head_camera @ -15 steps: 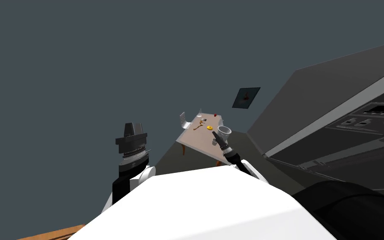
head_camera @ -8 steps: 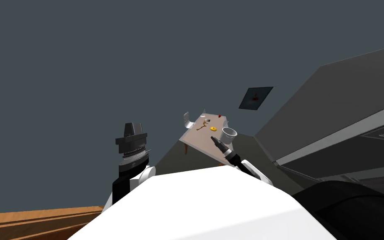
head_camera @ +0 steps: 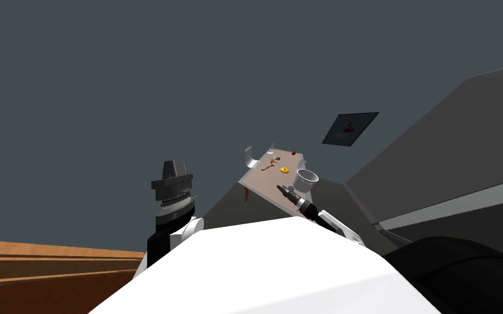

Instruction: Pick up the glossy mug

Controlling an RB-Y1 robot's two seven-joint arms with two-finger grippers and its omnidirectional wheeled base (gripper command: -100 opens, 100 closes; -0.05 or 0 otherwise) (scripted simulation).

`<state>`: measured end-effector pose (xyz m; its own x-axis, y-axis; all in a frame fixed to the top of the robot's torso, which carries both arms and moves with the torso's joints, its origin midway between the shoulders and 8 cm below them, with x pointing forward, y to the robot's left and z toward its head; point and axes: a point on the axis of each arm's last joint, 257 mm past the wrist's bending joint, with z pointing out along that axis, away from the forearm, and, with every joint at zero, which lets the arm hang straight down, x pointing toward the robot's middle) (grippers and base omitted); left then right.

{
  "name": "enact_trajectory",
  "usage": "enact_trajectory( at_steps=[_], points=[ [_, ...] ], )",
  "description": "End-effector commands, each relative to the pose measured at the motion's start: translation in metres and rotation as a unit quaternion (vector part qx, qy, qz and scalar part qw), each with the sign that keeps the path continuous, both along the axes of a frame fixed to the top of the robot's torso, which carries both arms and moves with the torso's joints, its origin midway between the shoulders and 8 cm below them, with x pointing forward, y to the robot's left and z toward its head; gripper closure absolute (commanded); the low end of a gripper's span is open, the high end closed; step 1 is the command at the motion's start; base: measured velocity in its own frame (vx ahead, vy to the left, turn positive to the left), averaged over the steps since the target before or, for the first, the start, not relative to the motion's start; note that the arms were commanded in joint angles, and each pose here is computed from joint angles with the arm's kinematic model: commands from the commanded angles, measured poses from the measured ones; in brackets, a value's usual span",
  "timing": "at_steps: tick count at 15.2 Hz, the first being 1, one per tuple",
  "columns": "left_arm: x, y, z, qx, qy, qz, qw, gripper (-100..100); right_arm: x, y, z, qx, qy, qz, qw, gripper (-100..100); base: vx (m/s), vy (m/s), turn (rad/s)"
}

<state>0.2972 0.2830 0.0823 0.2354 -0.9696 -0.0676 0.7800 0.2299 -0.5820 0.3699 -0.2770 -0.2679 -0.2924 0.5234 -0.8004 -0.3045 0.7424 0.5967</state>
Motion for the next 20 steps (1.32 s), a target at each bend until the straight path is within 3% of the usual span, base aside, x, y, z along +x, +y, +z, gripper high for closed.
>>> enact_trajectory(
  at_steps=[1, 5, 8, 14, 15, 17, 20],
  points=[
    [0.000, 0.000, 0.000, 0.000, 0.000, 0.000, 1.0000, 0, -0.006, -0.010, -0.022, -0.036, 0.021, 0.012, 0.9991, -100, 0.008, -0.003, 0.204],
    [0.000, 0.000, 0.000, 0.000, 0.000, 0.000, 1.0000, 0, -0.016, -0.034, -0.059, -0.074, 0.060, 0.009, 0.9954, -100, 0.012, -0.012, 0.178],
    [0.000, 0.000, 0.000, 0.000, 0.000, 0.000, 1.0000, 0, -0.031, -0.059, -0.093, -0.135, 0.098, 0.028, 0.9856, -100, 0.014, -0.014, 0.213],
    [0.000, 0.000, 0.000, 0.000, 0.000, 0.000, 1.0000, 0, -0.047, -0.091, -0.123, -0.173, 0.135, 0.024, 0.9753, -100, 0.012, -0.016, 0.125],
    [0.000, 0.000, 0.000, 0.000, 0.000, 0.000, 1.0000, 0, -0.054, -0.101, -0.133, -0.199, 0.148, 0.036, 0.9680, -100, 0.010, -0.011, 0.140],
    [0.000, 0.000, 0.000, 0.000, 0.000, 0.000, 1.0000, 0, -0.059, -0.111, -0.141, -0.204, 0.160, 0.028, 0.9655, -100, 0.011, -0.019, 0.153],
    [0.000, 0.000, 0.000, 0.000, 0.000, 0.000, 1.0000, 0, -0.081, -0.145, -0.166, -0.258, 0.197, 0.043, 0.9450, -100, 0.015, -0.024, 0.222]
  ],
)
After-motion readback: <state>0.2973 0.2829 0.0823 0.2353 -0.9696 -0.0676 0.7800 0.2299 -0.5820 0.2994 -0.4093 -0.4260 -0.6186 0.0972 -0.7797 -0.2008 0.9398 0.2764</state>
